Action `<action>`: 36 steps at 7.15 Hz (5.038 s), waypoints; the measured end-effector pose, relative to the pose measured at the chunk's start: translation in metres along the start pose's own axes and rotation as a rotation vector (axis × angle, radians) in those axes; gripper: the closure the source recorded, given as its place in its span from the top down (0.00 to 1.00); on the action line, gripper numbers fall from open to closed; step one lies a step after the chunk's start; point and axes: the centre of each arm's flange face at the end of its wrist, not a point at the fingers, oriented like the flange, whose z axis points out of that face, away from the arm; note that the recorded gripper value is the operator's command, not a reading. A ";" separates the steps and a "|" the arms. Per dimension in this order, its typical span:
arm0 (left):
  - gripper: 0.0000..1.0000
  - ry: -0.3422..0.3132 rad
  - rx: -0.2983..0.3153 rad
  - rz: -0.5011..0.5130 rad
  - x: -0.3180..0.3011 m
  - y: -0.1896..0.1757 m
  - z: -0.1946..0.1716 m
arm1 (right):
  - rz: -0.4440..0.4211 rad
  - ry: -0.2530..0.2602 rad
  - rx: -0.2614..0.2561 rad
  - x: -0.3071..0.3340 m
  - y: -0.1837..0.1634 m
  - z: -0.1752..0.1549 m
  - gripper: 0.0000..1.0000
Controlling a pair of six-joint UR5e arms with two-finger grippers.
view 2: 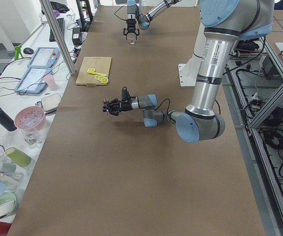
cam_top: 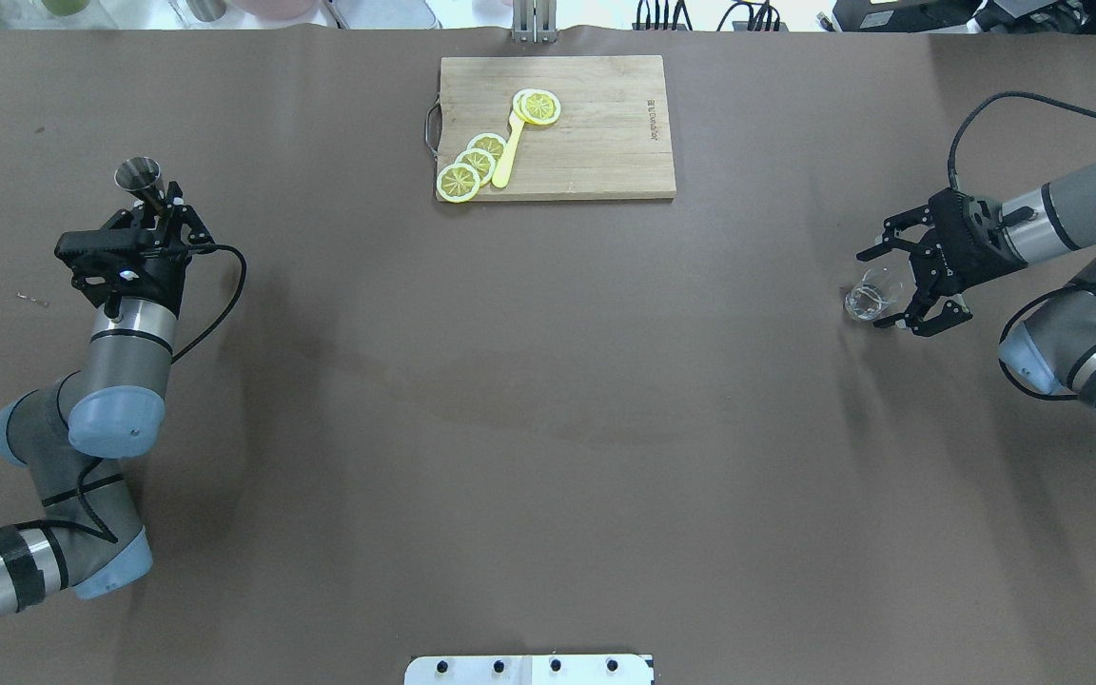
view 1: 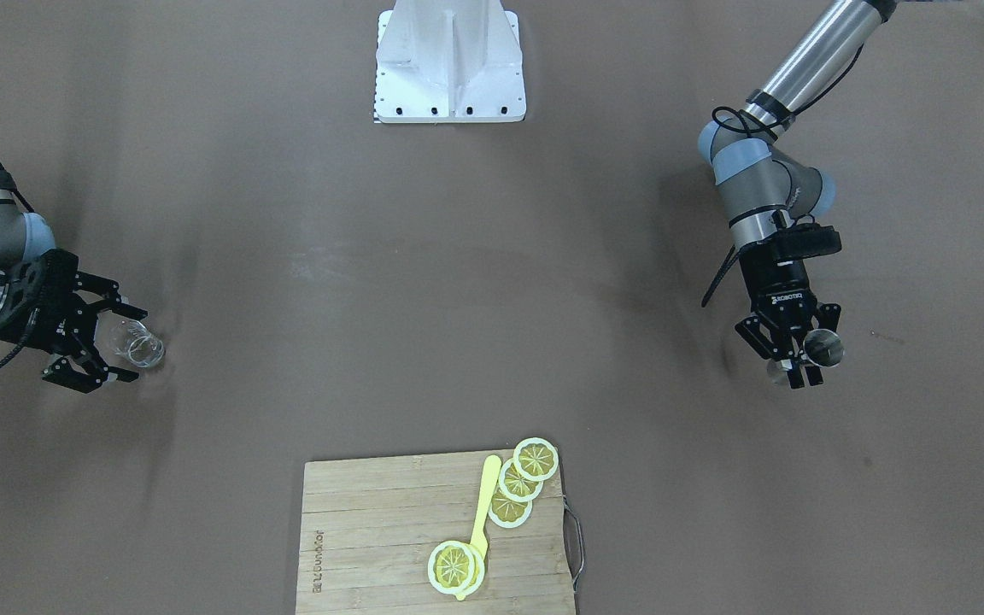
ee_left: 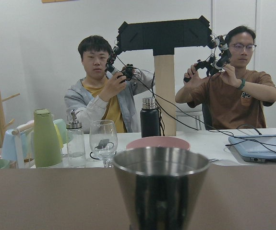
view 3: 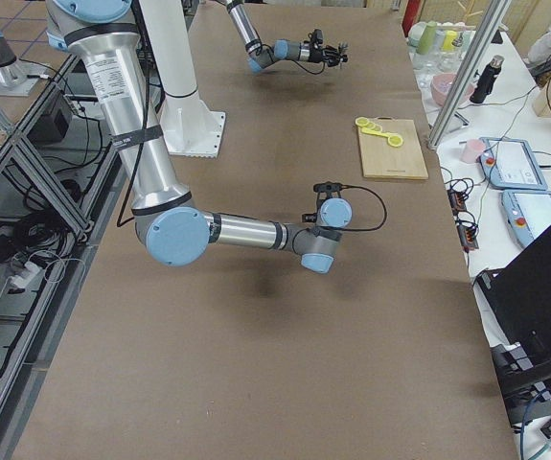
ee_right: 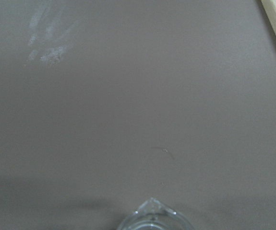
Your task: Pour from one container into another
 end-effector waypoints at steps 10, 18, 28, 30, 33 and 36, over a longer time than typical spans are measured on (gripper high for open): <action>0.00 -0.151 0.046 0.034 0.002 0.019 0.008 | 0.435 0.317 -0.085 0.096 -0.068 -0.187 1.00; 0.00 -0.239 0.118 0.003 -0.003 0.029 0.014 | 1.346 0.353 -0.605 0.047 0.089 -0.285 1.00; 0.00 -0.245 0.132 -0.113 -0.002 0.051 0.006 | 1.685 0.567 -0.582 -0.078 0.184 -0.329 1.00; 0.00 -0.246 0.130 -0.107 -0.002 0.054 0.005 | 1.680 0.566 -0.577 -0.082 0.192 -0.326 1.00; 0.00 -0.247 0.127 -0.101 -0.002 0.057 0.004 | 1.656 0.573 -0.563 -0.087 0.218 -0.320 1.00; 0.09 -0.246 0.125 -0.099 -0.001 0.058 0.003 | 1.643 0.578 -0.555 -0.088 0.223 -0.319 1.00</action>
